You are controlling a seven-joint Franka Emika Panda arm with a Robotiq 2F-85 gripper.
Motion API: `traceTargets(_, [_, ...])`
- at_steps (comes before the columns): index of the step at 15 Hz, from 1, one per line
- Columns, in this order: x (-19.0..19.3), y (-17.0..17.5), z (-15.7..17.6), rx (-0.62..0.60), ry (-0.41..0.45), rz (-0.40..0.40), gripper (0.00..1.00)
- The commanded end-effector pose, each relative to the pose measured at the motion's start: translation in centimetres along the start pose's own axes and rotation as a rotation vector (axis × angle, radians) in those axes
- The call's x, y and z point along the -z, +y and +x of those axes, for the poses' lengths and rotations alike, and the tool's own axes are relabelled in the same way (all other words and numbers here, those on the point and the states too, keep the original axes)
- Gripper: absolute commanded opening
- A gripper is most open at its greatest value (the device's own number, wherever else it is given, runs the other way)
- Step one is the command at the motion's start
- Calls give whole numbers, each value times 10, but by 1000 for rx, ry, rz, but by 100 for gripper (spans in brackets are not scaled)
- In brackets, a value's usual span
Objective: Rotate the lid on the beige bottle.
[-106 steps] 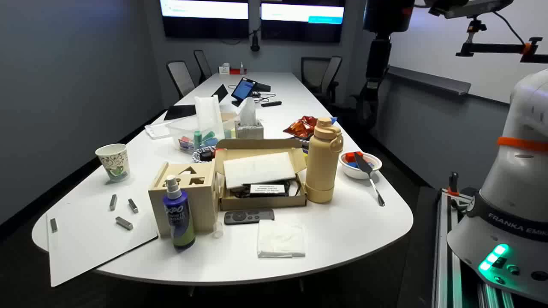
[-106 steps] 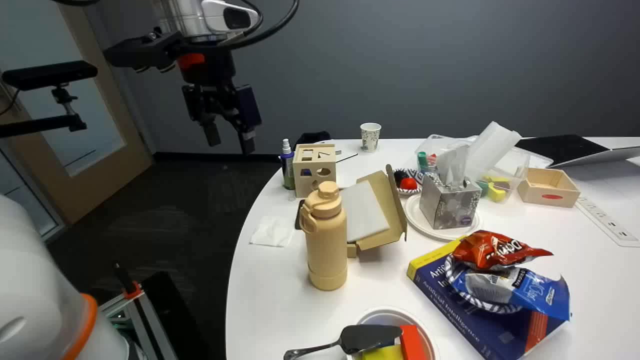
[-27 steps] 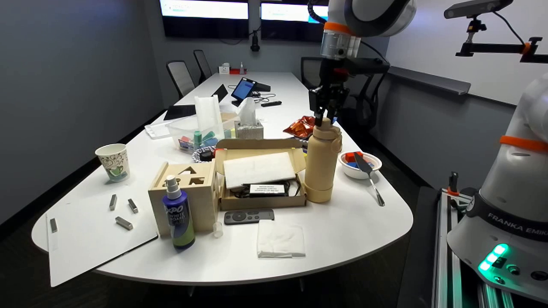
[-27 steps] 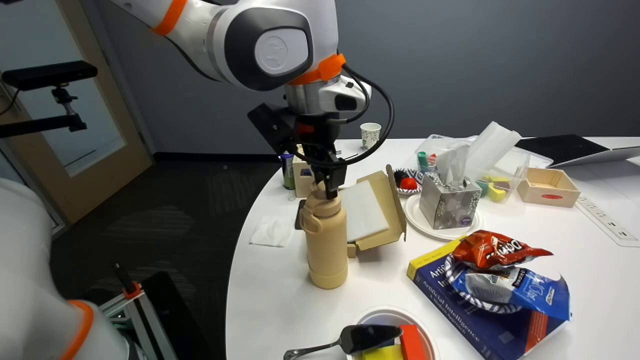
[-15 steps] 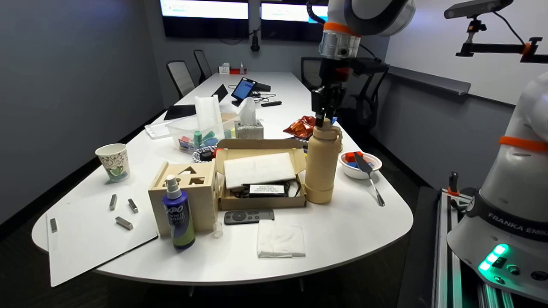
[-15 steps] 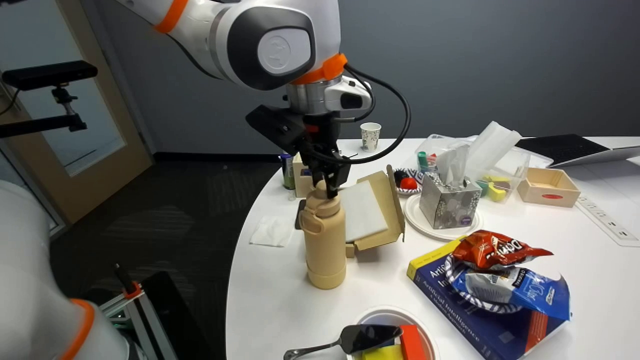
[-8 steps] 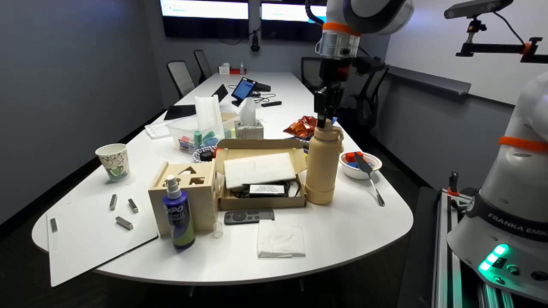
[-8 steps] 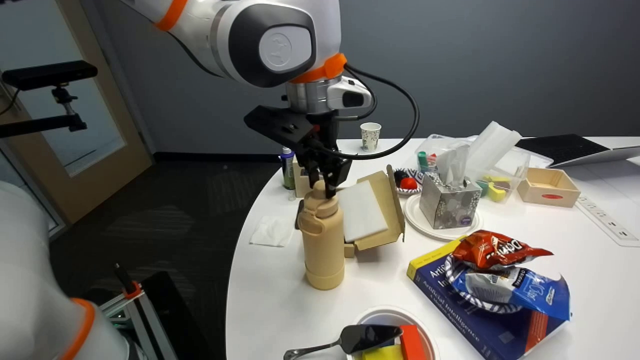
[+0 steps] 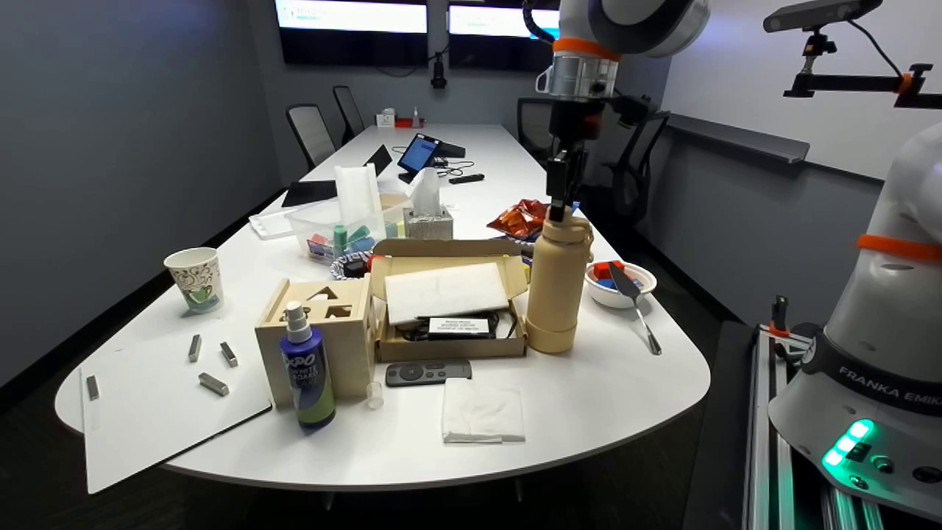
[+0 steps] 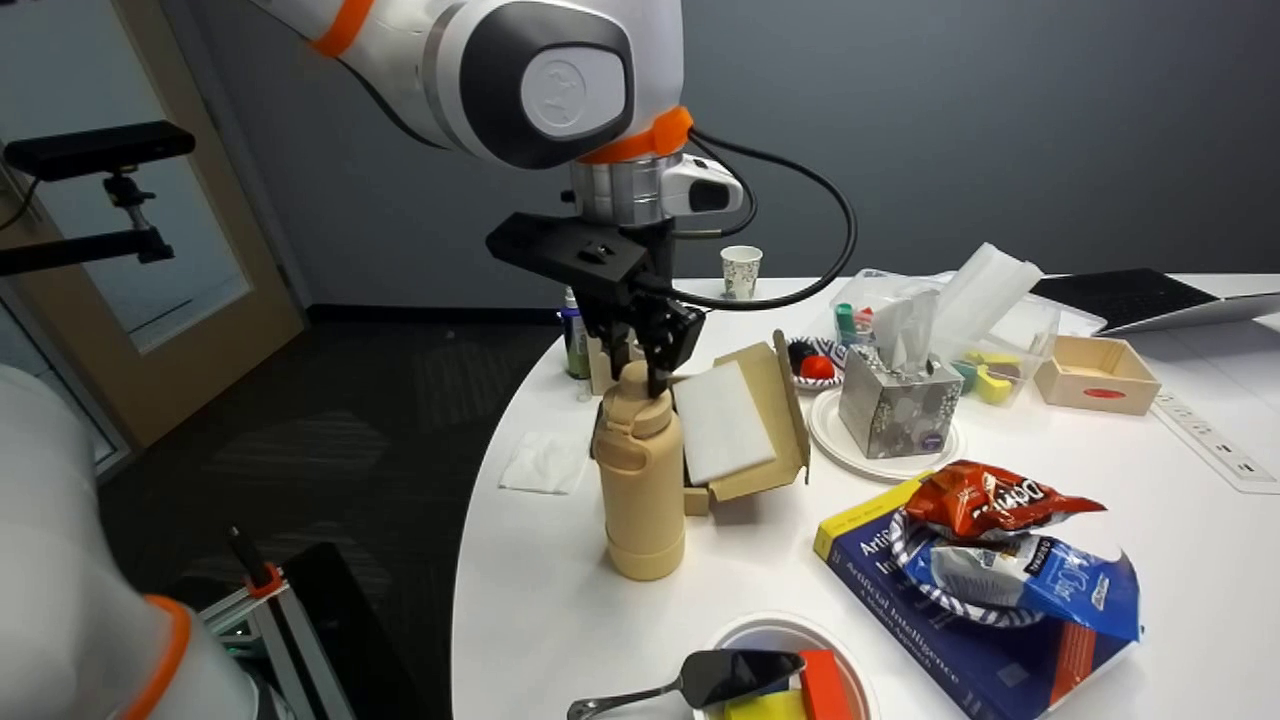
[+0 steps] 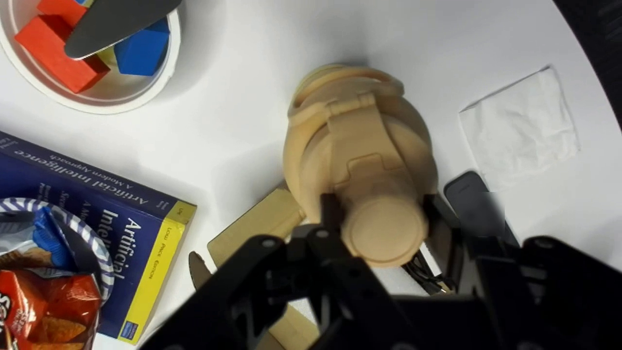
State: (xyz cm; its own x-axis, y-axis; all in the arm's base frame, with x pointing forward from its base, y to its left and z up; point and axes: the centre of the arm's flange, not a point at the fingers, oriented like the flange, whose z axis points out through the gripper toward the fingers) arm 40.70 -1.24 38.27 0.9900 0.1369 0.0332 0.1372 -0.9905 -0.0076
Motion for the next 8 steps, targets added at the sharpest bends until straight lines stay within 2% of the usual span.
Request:
traceTargets(1, [-8, 8, -1, 104, -63, 15, 21])
traceTargets(8, [-12, 9, 1, 262, -104, 46, 21])
